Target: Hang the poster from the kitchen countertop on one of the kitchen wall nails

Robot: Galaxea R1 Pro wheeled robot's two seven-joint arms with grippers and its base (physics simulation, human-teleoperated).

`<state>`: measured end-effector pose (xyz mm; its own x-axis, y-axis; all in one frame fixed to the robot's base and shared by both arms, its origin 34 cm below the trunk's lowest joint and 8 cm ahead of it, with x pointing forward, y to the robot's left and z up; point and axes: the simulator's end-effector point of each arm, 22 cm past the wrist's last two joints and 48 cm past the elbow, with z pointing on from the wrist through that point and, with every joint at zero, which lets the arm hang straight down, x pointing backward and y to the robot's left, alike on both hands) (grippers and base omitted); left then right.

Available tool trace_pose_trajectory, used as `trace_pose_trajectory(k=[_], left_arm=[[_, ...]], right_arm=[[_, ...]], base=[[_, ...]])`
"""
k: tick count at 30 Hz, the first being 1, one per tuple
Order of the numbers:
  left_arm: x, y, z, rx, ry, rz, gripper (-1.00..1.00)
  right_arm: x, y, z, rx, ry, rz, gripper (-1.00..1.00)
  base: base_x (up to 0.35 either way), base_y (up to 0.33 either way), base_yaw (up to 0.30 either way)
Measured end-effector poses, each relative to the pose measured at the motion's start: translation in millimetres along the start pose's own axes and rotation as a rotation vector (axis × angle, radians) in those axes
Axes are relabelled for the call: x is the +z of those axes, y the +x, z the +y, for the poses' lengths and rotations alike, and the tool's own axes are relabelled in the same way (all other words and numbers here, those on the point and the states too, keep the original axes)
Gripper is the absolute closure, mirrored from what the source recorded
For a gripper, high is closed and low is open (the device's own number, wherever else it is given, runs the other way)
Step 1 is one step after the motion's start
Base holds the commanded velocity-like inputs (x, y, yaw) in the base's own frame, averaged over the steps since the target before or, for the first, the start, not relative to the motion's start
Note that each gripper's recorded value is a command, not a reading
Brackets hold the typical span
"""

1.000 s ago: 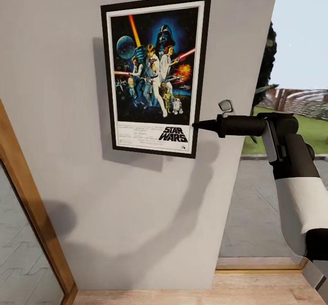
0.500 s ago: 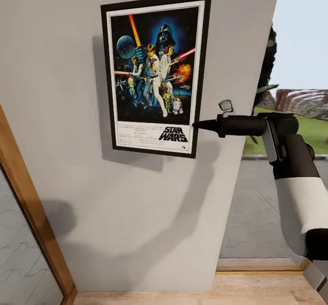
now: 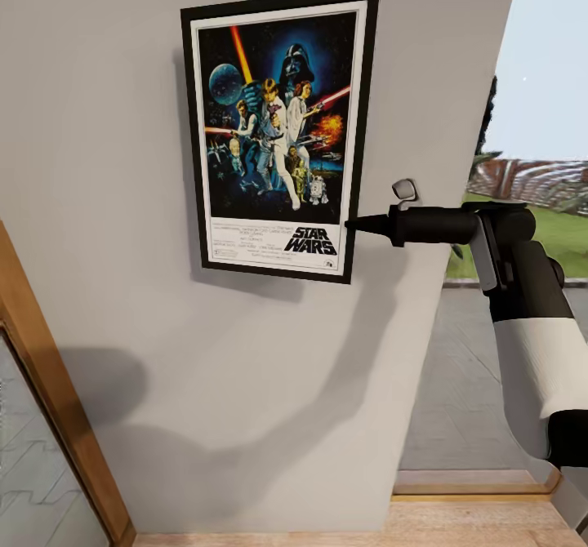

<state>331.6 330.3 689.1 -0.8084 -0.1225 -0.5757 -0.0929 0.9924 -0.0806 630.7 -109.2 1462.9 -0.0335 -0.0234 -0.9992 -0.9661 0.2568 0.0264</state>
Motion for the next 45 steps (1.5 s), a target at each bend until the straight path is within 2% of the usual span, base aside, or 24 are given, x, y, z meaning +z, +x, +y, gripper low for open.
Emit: trace_pose_trajectory(k=[13,45], left_arm=[[-0.2,0.4,0.3,0.001,0.001,0.001,-1.00],[-0.1,-0.2,0.8,0.001,0.001,0.000,-1.00]], right_arm=[[0.0,0.0,0.0,0.000,0.000,0.000,1.00],[-0.2,-0.5,0.1,-0.001,0.000,-0.001,1.00]], base=[[0.001,0.109,0.000],[0.000,0.039,0.000]])
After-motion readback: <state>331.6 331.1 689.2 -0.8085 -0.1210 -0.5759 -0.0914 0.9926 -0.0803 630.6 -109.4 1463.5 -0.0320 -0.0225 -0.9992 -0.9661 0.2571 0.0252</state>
